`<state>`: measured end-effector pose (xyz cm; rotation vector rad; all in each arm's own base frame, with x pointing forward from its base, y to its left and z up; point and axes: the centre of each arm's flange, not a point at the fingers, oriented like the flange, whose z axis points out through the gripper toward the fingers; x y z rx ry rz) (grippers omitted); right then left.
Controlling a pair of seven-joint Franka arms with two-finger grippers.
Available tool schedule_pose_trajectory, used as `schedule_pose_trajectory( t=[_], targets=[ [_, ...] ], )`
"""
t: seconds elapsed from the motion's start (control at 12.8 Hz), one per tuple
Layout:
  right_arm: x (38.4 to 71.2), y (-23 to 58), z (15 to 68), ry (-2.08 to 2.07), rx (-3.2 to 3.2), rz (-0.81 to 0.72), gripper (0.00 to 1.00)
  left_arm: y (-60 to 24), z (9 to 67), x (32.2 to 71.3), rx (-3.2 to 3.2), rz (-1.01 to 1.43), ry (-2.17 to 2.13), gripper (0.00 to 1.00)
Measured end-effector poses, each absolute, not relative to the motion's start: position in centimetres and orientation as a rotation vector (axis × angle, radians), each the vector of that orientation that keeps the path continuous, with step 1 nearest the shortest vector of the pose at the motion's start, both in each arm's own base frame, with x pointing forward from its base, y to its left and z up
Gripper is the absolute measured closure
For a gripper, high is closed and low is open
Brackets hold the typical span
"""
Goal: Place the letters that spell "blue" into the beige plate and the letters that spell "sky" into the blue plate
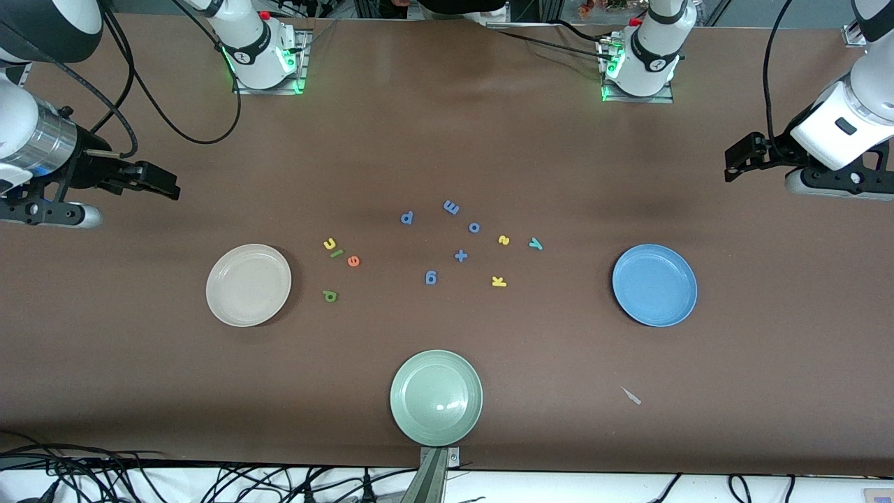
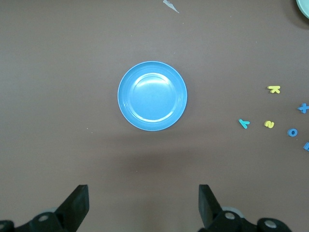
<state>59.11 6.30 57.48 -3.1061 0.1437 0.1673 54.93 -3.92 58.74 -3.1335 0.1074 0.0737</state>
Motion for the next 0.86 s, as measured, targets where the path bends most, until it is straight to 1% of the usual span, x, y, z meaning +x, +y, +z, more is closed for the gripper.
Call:
schedule_pose_trajectory(
  t=[0.86],
  targets=[
    [58.64, 6.38, 57.07, 0.066, -3.107, 0.229, 0.0, -3.9, 58.82, 54.93, -3.134, 0.073, 0.107, 0.0]
  ],
)
